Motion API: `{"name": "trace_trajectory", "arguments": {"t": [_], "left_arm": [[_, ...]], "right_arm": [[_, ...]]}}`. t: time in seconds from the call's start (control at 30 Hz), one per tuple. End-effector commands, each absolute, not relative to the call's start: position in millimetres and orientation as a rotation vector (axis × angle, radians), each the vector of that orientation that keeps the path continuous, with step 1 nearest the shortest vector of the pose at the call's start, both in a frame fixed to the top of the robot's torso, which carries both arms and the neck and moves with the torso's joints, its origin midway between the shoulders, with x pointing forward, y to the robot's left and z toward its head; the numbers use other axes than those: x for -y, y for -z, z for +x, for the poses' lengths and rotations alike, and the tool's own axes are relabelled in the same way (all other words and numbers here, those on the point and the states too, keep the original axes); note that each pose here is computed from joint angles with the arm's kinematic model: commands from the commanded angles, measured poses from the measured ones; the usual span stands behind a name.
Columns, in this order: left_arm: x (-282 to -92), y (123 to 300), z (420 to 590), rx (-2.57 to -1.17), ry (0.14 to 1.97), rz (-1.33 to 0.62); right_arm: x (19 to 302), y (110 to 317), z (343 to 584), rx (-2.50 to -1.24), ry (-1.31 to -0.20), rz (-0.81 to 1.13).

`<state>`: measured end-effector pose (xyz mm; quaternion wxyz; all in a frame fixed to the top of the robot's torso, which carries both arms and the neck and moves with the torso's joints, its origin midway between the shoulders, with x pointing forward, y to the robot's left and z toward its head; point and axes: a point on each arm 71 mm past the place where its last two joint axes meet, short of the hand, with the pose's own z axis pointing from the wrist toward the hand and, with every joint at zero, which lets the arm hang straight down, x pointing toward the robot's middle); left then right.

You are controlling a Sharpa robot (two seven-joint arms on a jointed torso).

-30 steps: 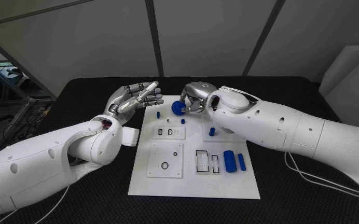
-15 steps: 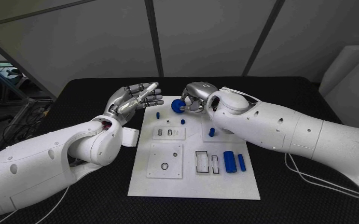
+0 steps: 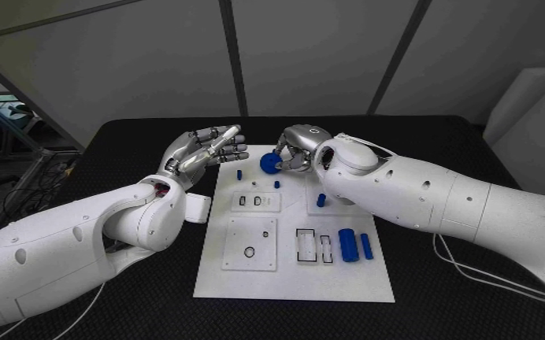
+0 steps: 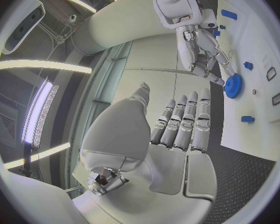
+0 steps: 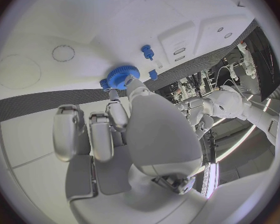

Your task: Assemble the parts on the task board

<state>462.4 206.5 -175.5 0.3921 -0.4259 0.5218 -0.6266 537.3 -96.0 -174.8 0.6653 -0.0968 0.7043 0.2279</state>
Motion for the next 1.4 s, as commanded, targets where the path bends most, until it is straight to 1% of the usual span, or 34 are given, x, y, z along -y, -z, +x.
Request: {"name": "trace_trajectory", "arguments": {"t": [0.03,0.5,0.7,0.87,1.03,1.2,1.4], "left_arm": [[-204.5,174.0,462.3,-1.333,1.608,-1.068],[-204.0,174.6,462.4,-1.342,1.608,-1.072],[-205.0,174.8,462.8,-1.341,1.606,-1.072],[-206.7,174.9,462.9,-1.340,1.601,-1.074],[-206.4,175.1,463.1,-1.341,1.601,-1.074],[-206.7,175.2,463.3,-1.340,1.600,-1.074],[-206.5,175.3,463.5,-1.340,1.600,-1.074]], "right_arm": [[95.3,172.6,536.6,-1.580,-0.523,-0.215],[94.6,170.2,535.0,-1.555,-0.540,-0.204],[99.7,167.9,532.4,-1.526,-0.566,-0.181],[106.4,170.7,531.2,-1.570,-0.599,-0.159],[104.0,173.3,530.5,-1.610,-0.622,-0.158],[100.0,176.5,531.2,-1.649,-0.625,-0.167],[97.3,178.6,533.1,-1.667,-0.616,-0.165]]}}
